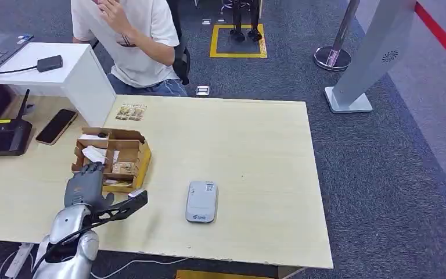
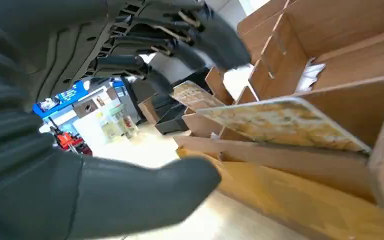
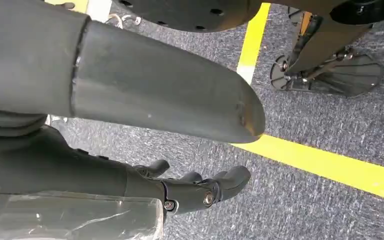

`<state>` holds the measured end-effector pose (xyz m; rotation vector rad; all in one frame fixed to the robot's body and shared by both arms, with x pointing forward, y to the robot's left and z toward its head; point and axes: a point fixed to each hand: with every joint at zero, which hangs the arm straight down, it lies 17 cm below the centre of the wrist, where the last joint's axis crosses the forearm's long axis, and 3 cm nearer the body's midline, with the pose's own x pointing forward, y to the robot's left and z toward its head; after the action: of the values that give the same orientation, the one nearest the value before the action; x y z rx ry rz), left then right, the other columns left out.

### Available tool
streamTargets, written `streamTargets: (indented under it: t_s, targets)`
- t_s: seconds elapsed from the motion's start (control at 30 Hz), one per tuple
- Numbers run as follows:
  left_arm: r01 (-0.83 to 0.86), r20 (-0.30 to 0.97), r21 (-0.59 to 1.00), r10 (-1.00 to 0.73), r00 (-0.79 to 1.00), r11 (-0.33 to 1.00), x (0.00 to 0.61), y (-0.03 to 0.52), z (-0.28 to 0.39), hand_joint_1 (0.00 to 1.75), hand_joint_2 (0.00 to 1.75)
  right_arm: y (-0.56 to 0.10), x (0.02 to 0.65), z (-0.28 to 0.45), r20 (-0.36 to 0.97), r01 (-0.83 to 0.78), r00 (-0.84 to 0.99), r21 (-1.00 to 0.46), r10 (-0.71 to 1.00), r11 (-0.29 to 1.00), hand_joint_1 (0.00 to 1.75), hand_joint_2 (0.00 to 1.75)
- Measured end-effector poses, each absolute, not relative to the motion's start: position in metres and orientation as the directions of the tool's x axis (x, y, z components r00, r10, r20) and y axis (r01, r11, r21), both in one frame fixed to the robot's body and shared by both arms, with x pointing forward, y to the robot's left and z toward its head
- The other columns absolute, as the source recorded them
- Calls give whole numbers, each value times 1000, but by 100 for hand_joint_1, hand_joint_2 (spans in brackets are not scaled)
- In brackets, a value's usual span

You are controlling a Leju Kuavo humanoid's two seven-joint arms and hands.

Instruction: Pass the card to the sensor for recognition and then transmit it.

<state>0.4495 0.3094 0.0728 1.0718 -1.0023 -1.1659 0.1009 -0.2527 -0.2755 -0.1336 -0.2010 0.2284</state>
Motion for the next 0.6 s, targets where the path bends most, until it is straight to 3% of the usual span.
streamTargets:
  t_s: [0.6]
  targets:
    - [138, 96, 984, -990, 102, 110, 458, 294, 88, 175, 175, -251, 100, -276, 179, -212, 955, -149, 237, 966, 0, 0]
